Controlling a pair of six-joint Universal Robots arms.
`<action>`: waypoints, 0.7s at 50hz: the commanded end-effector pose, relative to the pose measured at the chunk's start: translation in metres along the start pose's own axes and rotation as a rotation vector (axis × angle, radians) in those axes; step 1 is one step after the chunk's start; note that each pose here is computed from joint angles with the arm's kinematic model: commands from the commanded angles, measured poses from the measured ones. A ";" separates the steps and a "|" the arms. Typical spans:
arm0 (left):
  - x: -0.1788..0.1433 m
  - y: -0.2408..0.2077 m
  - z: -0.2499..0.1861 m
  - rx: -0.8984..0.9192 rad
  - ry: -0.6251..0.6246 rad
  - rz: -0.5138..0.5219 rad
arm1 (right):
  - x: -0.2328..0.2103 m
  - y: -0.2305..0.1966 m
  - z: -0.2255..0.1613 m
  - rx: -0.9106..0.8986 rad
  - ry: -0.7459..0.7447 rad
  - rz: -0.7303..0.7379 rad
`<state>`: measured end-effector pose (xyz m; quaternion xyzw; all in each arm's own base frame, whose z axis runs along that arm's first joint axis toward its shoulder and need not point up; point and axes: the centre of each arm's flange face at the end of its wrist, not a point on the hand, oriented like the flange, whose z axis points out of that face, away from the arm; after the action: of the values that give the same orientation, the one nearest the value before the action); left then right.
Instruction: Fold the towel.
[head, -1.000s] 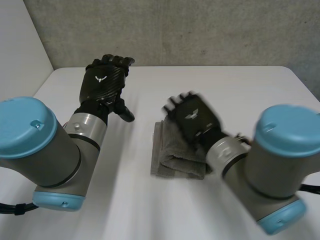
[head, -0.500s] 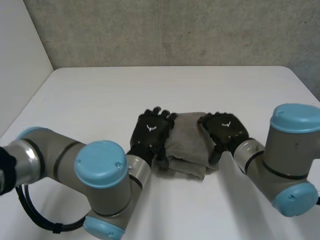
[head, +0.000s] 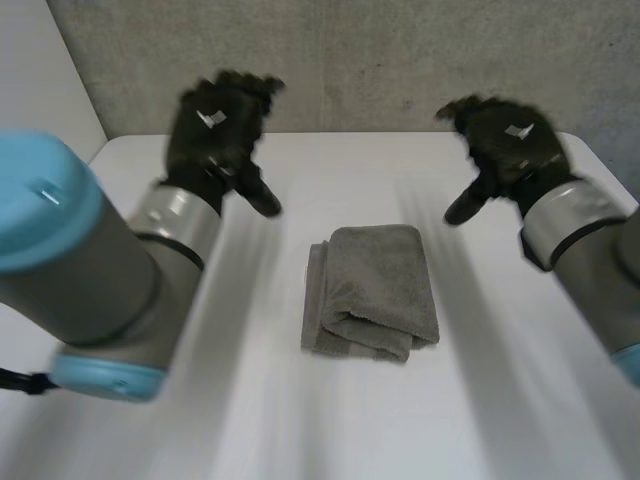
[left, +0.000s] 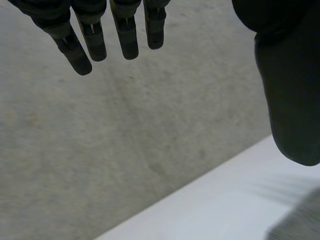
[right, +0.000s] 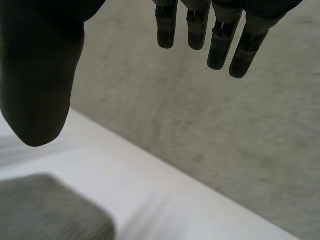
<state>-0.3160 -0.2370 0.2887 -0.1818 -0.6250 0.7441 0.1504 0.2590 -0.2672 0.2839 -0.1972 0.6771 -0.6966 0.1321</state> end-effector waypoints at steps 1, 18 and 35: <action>-0.030 -0.041 -0.005 -0.051 -0.076 -0.007 | 0.022 -0.025 -0.009 -0.059 0.108 0.019; -0.042 -0.048 -0.007 -0.088 -0.109 -0.073 | 0.025 -0.025 -0.008 -0.068 0.114 0.017; -0.041 -0.044 -0.008 -0.096 -0.106 -0.071 | 0.007 0.015 0.015 -0.062 0.007 -0.072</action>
<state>-0.2761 -0.2415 0.3366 -0.1255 -0.6717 0.7176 0.1346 0.2451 -0.2748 0.3014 -0.1764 0.6875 -0.6975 0.0983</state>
